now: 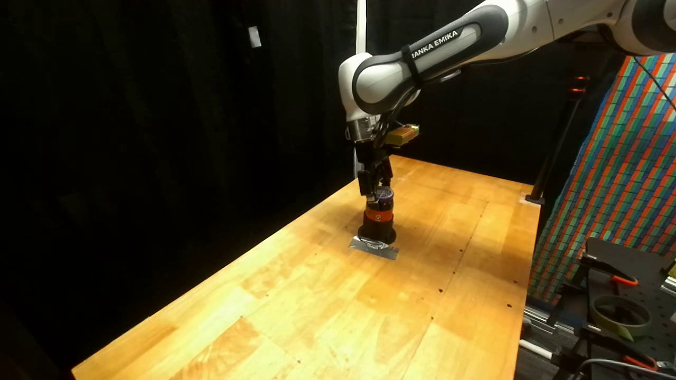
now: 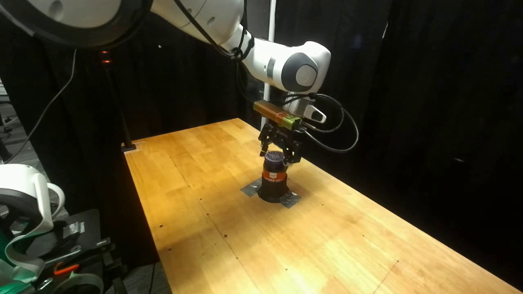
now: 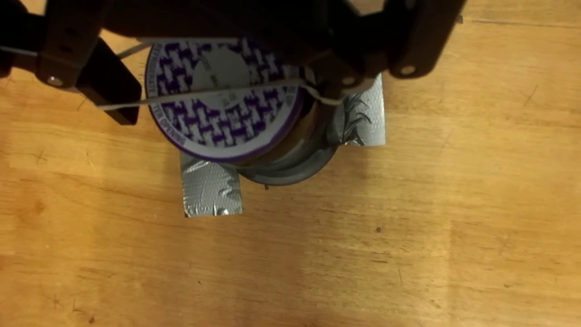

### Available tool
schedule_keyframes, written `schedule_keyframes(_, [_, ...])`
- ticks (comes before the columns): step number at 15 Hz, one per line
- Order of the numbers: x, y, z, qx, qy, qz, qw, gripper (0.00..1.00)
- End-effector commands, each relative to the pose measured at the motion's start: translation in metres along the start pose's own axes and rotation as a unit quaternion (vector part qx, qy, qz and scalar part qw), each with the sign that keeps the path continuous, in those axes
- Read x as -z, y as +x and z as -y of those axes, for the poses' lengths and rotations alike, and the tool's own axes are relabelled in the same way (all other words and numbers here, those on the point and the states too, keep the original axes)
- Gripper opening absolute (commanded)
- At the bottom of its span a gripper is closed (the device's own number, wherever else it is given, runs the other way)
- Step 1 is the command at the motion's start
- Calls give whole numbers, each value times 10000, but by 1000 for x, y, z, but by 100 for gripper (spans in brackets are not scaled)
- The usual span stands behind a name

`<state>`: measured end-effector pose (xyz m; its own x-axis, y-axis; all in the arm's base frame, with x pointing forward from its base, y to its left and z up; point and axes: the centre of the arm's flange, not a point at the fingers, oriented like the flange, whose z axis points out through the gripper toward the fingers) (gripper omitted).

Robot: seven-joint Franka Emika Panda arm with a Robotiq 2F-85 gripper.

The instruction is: Place the elastic on the cup

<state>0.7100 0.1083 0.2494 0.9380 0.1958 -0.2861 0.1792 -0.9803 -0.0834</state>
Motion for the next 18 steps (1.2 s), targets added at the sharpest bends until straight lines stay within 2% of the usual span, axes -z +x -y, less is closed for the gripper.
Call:
schedule_keyframes(1, [-5, -39, 11, 16, -55, 137, 9999, 100])
schedule_keyframes(6, [-22, -69, 17, -28, -98, 131, 9999, 100])
schedule_keyframes(8, [-26, -80, 18, -56, -122, -32, 9999, 100])
schedule_keyframes(10, [-29, -90, 17, -109, -181, -371, 9991, 100])
schedule_keyframes(11, [-29, -97, 16, -101, -213, -591, 9980, 75])
schedule_keyframes(12, [-31, -100, 17, -147, -288, -800, 9963, 73])
schedule_keyframes(18, [-37, -129, 13, -264, -369, -1721, 9840, 27])
